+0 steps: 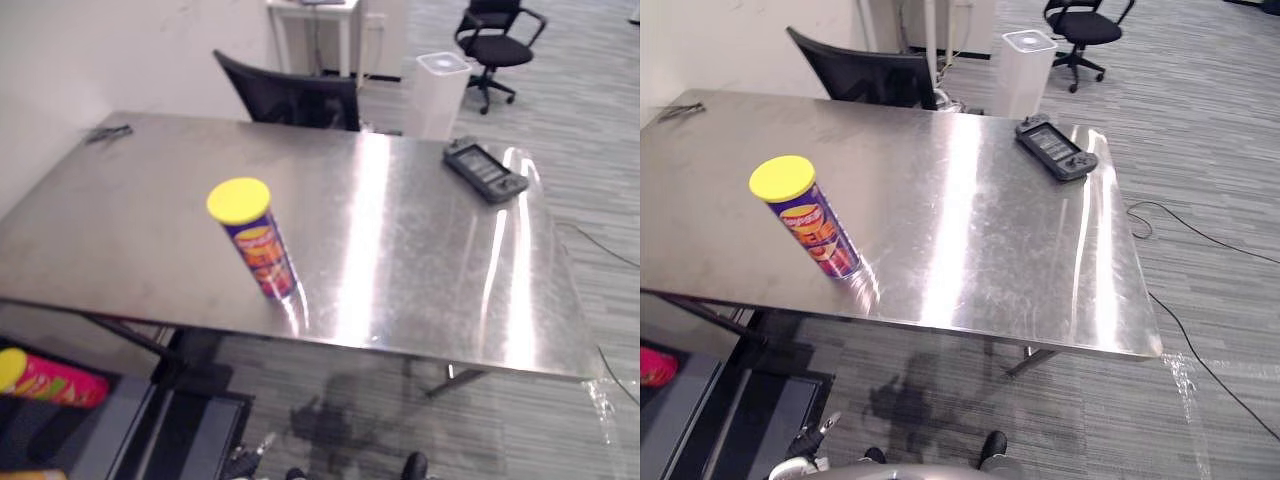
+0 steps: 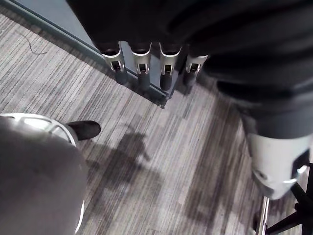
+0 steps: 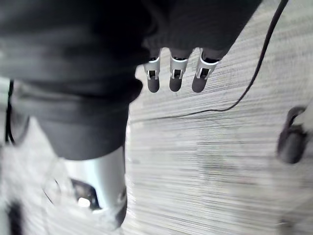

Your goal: Put the gum and the chips on the shelf.

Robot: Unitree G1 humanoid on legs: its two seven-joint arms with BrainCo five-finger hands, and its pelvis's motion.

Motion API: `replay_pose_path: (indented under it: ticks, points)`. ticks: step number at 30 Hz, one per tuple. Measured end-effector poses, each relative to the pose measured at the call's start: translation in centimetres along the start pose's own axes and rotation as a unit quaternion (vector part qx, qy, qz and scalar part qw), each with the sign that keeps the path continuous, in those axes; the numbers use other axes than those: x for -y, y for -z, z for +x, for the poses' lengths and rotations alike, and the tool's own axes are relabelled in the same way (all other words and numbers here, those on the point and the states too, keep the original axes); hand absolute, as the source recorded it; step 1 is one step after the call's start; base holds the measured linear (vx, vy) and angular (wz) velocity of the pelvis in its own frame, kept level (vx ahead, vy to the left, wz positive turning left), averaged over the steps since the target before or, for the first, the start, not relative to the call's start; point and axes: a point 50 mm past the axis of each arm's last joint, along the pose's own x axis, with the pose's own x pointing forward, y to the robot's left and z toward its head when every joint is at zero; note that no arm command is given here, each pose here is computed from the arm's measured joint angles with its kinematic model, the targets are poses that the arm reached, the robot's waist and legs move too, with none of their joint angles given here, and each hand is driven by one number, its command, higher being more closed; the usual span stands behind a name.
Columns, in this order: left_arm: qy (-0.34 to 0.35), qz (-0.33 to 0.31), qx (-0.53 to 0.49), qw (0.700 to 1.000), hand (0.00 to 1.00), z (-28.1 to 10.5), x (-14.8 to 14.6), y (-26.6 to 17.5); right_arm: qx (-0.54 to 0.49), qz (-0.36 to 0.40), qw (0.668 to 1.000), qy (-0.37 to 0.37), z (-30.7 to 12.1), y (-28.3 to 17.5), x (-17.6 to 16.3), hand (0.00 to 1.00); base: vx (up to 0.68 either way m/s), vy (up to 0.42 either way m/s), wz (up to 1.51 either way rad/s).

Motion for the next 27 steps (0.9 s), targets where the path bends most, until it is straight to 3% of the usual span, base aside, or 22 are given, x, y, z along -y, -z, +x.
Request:
replay_pose_path:
  ticks: [4,8,10,17,21,23,26,27]
  points:
    - [0.000,0.000,-0.006,1.000,0.00,-0.1,-0.3,0.5,0.104,0.102,0.989,-0.013,-0.1,-7.9,-3.8,0.00,0.02,0.041,-0.06]
    - [0.000,0.005,-0.013,1.000,0.00,-0.3,-0.4,1.0,0.255,0.108,0.955,-0.106,-4.3,-15.0,-10.5,0.00,0.01,0.020,-0.13]
    - [0.001,0.012,-0.016,1.000,0.00,-0.4,-0.4,1.4,0.351,0.098,0.917,-0.161,-8.4,-18.3,-14.4,0.00,0.00,0.000,0.00]
    - [0.023,0.058,-0.015,0.998,0.00,-0.6,0.0,1.6,0.490,0.051,0.822,-0.284,-17.3,-19.6,-20.8,0.00,0.00,0.007,0.01]
    - [0.028,0.062,-0.009,0.998,0.00,-0.6,0.3,1.4,0.552,0.009,0.707,-0.441,-24.7,-17.3,-23.5,0.00,0.00,0.003,0.01]
    - [0.030,0.062,-0.003,0.998,0.00,-0.5,0.3,1.2,0.562,-0.032,0.617,-0.550,-29.1,-13.6,-24.2,0.00,0.00,0.000,0.00]
    - [0.043,0.065,0.010,0.997,0.00,-0.5,0.7,0.6,0.522,-0.108,0.519,-0.668,-32.3,-7.8,-24.4,0.00,-0.02,0.003,0.05]
    - [0.046,0.064,0.012,0.997,0.00,-0.5,0.7,0.5,0.510,-0.122,0.505,-0.686,-32.6,-6.8,-24.3,0.00,-0.02,0.013,0.11]
